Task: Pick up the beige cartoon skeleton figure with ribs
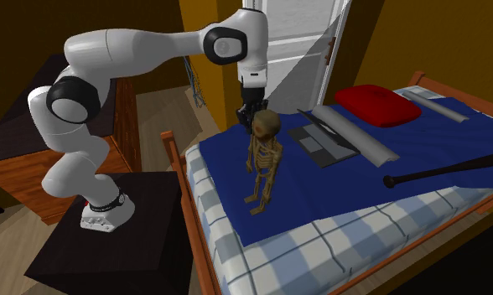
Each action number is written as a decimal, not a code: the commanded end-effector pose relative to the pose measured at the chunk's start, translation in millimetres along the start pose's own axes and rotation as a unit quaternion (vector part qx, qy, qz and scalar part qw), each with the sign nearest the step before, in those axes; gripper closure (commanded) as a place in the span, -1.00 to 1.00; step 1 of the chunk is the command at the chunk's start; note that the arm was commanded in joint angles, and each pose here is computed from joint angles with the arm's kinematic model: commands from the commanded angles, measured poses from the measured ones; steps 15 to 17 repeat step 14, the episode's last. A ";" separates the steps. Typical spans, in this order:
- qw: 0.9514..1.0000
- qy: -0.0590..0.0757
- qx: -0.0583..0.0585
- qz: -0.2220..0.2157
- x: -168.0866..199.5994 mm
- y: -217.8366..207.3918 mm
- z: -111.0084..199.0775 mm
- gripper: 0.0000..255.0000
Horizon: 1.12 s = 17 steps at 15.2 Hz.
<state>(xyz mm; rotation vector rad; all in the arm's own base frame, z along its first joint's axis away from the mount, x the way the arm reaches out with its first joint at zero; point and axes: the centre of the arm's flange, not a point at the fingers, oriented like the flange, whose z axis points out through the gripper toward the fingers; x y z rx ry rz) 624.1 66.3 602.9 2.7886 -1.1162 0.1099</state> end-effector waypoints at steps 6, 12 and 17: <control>1.000 0.001 0.001 0.000 4.4 4.0 -36.7 1.00; 1.000 0.001 0.001 0.000 8.2 7.1 -68.0 1.00; 1.000 0.001 0.001 0.000 8.3 7.3 -68.8 1.00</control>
